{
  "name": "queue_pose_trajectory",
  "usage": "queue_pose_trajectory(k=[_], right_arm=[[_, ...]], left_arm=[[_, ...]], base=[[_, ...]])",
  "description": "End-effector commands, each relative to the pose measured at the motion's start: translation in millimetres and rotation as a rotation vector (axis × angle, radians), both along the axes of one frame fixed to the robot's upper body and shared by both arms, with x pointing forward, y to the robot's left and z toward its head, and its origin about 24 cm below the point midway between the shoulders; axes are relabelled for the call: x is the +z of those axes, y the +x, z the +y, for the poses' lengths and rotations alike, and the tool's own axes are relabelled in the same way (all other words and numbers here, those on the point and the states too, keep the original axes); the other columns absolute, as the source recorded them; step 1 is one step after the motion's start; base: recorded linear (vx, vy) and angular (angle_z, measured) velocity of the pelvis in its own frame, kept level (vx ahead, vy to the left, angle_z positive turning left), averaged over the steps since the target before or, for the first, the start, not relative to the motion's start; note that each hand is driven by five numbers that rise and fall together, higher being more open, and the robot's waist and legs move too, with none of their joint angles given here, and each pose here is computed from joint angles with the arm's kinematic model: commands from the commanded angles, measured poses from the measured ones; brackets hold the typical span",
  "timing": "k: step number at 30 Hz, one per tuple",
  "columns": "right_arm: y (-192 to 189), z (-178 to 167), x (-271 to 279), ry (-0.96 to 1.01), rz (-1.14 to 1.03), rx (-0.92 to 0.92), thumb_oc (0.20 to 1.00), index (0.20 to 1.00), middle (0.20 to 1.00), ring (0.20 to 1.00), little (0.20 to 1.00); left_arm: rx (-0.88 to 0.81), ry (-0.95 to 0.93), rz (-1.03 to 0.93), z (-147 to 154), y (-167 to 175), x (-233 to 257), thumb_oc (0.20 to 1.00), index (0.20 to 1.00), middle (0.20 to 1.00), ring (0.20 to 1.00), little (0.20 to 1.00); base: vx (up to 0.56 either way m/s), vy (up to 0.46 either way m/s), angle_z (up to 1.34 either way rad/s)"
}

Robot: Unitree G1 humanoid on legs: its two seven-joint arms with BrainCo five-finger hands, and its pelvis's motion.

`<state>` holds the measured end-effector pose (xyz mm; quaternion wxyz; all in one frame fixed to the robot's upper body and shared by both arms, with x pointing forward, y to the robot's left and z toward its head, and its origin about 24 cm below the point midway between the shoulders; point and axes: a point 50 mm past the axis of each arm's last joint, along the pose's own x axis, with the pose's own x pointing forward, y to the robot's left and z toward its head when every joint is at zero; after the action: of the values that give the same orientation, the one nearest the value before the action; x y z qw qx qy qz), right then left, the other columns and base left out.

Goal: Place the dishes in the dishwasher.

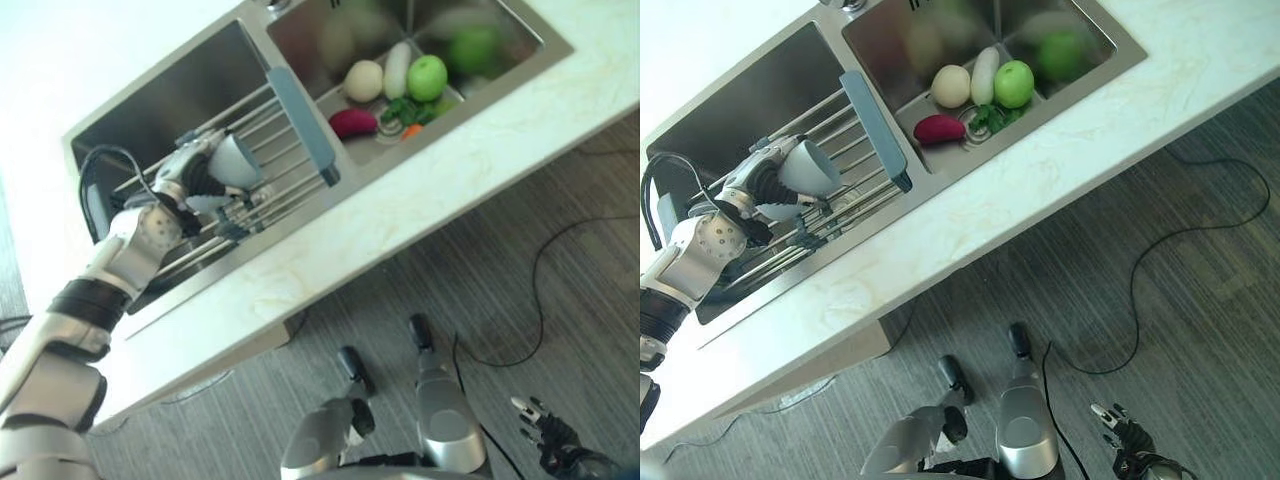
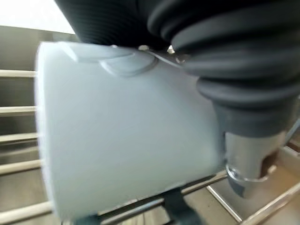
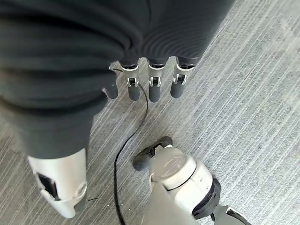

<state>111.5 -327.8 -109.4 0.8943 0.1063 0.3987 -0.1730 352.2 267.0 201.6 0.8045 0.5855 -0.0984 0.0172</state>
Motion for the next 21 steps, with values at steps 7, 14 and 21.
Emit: queue_pose_trajectory(k=[7,14,21], right_arm=[[-5,-15,10,-0.034,-0.026,-0.011,1.000,1.000,1.000,1.000,1.000],[-5,-17,12,-0.038,-0.036,-0.010,1.000,1.000,1.000,1.000,1.000],[-13,-10,4,-0.033,-0.003,-0.007,1.000,1.000,1.000,1.000,1.000]], left_arm=[[0.086,0.021,0.263,14,5,-36,0.200,0.200,0.200,0.200,0.200],[0.065,0.011,0.314,13,3,-40,0.200,0.200,0.200,0.200,0.200],[-0.019,0.071,0.148,3,-3,-21,0.200,0.200,0.200,0.200,0.200]], base=[[0.01,0.029,-0.06],[0.00,0.009,0.00],[0.00,0.014,0.11]])
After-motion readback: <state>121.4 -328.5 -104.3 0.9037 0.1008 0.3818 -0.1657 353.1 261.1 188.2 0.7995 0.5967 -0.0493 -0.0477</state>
